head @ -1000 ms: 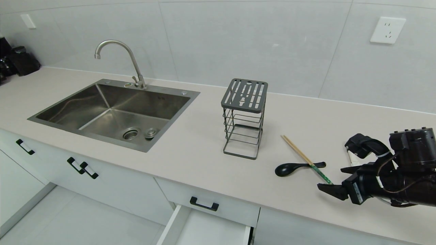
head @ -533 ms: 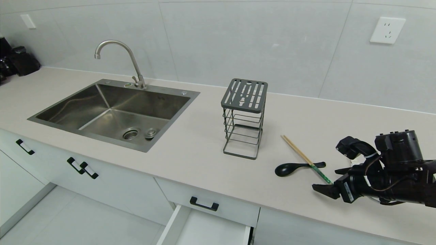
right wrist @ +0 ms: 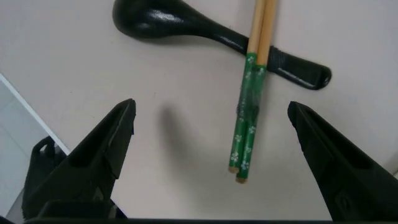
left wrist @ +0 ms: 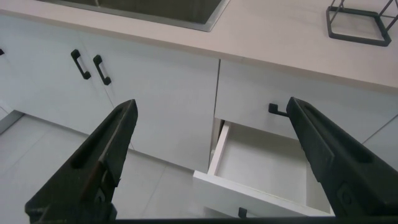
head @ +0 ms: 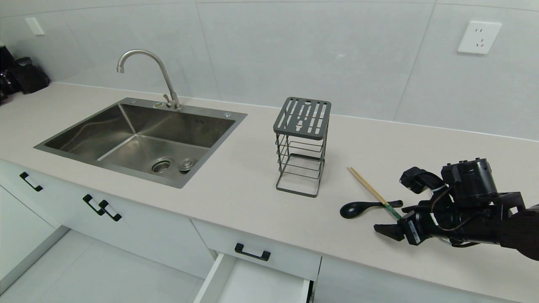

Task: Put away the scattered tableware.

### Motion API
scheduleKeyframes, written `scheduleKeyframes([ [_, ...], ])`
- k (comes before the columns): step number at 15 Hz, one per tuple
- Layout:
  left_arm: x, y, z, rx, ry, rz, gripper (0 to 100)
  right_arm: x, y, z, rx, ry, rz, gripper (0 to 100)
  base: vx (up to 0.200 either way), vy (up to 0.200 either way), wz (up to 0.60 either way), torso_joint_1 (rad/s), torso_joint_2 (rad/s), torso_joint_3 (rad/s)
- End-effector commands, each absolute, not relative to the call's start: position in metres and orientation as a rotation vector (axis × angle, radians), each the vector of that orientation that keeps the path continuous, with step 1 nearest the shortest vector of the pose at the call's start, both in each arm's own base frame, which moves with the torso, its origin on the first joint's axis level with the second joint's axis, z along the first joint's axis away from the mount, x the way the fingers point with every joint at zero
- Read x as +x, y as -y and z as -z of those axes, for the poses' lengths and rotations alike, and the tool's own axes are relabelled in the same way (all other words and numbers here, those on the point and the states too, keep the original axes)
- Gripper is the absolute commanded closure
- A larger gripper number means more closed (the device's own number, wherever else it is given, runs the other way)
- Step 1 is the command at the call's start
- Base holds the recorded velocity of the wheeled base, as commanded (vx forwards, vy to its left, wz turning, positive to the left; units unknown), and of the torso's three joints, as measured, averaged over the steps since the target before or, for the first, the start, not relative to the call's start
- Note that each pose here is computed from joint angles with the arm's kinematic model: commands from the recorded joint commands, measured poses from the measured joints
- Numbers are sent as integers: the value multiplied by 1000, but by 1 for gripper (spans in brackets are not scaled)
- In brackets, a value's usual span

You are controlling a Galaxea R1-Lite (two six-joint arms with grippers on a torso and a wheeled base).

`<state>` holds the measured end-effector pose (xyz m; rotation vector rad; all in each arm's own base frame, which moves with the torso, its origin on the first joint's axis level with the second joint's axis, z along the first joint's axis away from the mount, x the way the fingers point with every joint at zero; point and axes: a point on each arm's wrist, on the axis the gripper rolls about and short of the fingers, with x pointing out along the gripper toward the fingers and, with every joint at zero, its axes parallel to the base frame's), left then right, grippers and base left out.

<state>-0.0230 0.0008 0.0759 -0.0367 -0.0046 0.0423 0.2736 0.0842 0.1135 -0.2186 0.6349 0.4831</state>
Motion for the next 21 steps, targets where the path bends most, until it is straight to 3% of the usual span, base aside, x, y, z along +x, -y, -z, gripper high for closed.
scheduleKeyframes([
  [1, -23, -1, -76, -37, 4, -43, 0, 272, -89, -110, -221, -652, -476, 0, 0, 0, 0, 0, 0, 0],
  [14, -23, -1, -76, -37, 4, -43, 0, 297, -101, -100, -201, -674, -346, 0, 0, 0, 0, 0, 0, 0],
  [15, -23, -1, -76, -37, 4, -43, 0, 298, -102, -101, -195, -667, -341, 100, 0, 0, 0, 0, 0, 0],
  [21, -23, -1, -76, -37, 4, -43, 0, 299, -93, -112, -185, -636, -261, 100, 0, 0, 0, 0, 0, 0],
])
